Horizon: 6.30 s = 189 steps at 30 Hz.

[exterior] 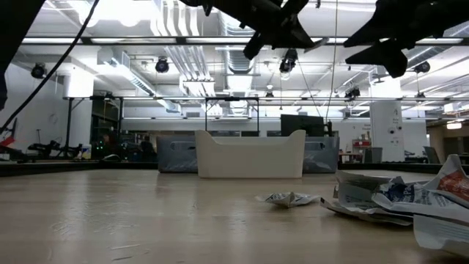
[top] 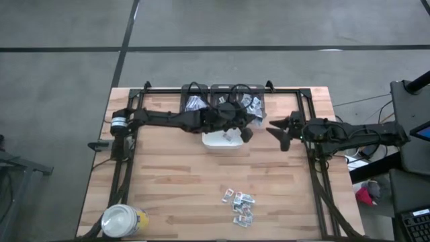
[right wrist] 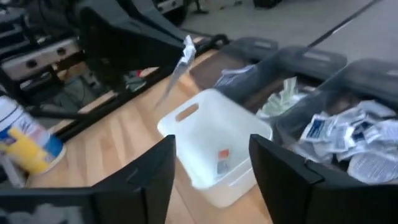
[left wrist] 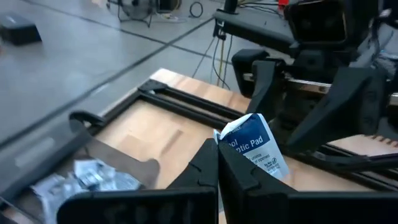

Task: Pick & Place First Aid Supplies
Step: Put the white alcohol pad into the right black bin

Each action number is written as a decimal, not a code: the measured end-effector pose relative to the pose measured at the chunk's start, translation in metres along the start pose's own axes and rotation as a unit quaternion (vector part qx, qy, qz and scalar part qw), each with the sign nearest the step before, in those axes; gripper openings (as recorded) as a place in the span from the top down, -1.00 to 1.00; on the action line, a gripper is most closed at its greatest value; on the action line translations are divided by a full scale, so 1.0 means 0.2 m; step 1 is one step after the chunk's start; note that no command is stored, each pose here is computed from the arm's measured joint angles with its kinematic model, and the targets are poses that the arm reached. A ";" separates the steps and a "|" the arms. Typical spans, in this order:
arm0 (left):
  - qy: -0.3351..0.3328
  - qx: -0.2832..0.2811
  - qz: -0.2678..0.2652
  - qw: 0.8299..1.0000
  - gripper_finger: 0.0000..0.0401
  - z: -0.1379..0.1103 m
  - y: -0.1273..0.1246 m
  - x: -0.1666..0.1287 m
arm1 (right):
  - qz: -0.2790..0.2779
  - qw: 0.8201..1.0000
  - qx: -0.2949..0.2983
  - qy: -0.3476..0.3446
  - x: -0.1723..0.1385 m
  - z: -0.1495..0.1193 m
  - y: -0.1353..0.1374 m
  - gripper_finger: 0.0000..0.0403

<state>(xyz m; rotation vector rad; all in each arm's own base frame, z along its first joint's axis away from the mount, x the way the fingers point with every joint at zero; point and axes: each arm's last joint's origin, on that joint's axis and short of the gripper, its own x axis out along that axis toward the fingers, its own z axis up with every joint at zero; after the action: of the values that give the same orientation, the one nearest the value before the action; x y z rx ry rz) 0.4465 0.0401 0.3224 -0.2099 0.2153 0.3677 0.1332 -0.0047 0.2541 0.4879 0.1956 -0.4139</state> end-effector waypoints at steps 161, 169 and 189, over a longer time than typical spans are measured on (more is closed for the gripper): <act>-0.037 -0.018 -0.038 0.998 0.38 -0.56 0.51 -1.20 | -0.257 0.960 -0.044 0.104 0.67 0.37 -0.32 0.96; -0.034 0.001 -0.035 0.999 0.40 -0.57 0.55 -1.19 | -0.270 0.945 -0.036 0.179 0.79 0.34 -0.39 0.96; -0.026 0.003 -0.020 0.999 0.40 -0.57 0.60 -1.29 | -0.257 0.931 0.015 0.257 1.05 0.29 -0.59 0.96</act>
<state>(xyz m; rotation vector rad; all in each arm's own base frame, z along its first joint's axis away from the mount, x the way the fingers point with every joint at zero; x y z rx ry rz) 0.1480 0.0361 0.2566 -0.1974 0.1612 0.3331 0.2771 -0.1992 0.1972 0.5677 0.8382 -0.7977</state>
